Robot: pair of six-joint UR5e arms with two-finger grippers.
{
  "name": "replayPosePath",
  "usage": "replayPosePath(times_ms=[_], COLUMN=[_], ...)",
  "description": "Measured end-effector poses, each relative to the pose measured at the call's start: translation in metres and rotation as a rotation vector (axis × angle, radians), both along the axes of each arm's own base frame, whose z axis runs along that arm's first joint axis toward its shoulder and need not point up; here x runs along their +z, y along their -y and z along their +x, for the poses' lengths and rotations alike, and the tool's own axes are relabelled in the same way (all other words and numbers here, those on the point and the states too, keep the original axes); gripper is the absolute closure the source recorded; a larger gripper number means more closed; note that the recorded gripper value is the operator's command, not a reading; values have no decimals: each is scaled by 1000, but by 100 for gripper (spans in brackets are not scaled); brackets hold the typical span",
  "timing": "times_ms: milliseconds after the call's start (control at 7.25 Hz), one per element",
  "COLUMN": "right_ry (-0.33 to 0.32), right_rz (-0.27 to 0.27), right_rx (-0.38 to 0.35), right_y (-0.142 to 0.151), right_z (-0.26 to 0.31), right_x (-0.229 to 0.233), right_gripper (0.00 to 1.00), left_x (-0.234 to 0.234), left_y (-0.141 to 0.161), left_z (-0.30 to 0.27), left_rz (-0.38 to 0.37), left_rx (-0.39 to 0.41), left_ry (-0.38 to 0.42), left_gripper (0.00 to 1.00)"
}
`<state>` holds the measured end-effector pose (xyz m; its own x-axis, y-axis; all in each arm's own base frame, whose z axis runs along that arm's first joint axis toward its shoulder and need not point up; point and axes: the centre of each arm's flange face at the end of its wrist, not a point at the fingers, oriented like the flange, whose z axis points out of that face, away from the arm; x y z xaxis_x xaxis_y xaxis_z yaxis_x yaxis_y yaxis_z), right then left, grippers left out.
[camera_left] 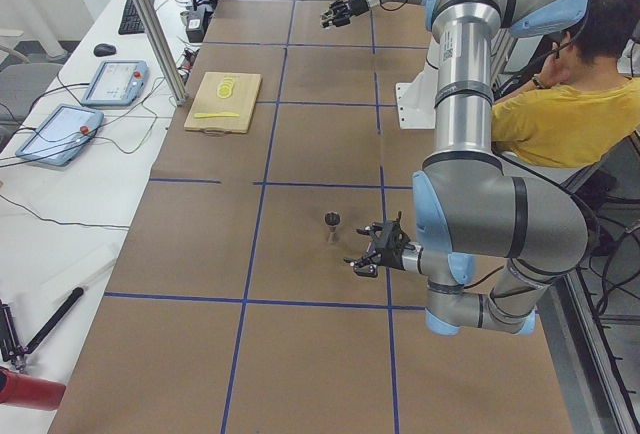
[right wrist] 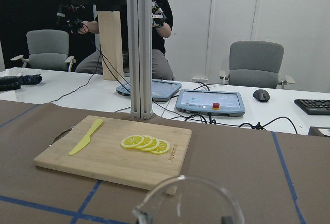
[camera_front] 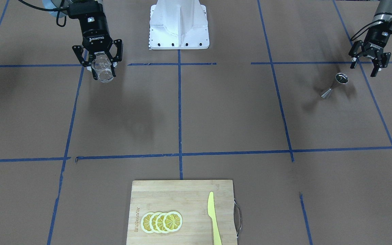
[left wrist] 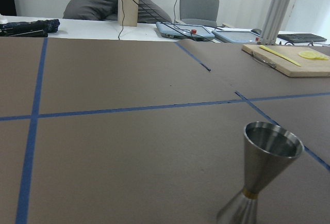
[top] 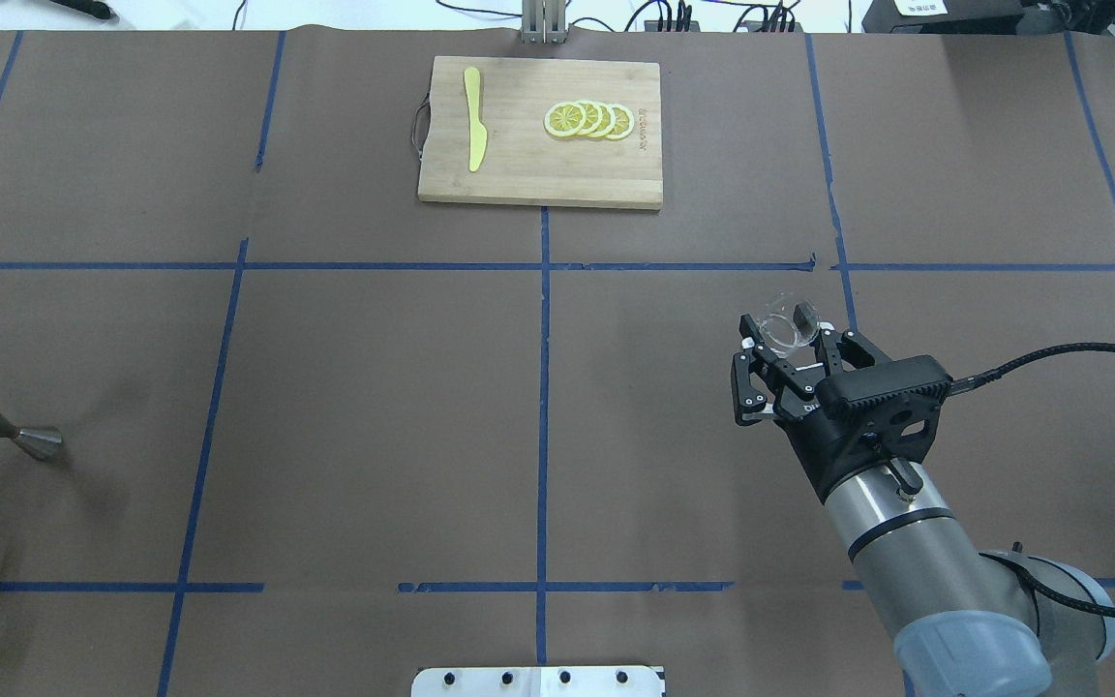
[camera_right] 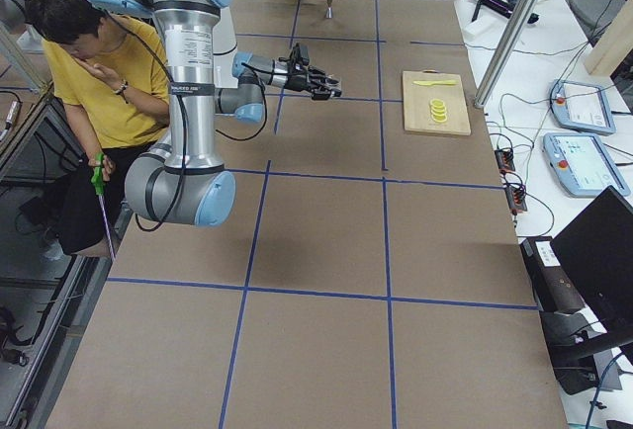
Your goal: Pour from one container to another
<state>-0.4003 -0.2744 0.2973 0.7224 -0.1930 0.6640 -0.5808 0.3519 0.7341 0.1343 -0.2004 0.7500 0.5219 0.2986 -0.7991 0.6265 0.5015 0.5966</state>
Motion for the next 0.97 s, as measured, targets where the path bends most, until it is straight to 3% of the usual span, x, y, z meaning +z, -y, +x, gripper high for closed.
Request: replayPosePath(times_ms=[414,966], right_ry=[0,-1], right_rz=[0,0], right_rx=[2,-4], right_y=[0,-1], right_z=[0,-1], right_x=[0,0], right_gripper=[100,100], left_x=[3,-9], left_y=[13,52], left_z=[-25,-23], left_rz=[-49,9], left_rx=[-72,-156], left_ry=[-45,53], left_gripper=[1,1])
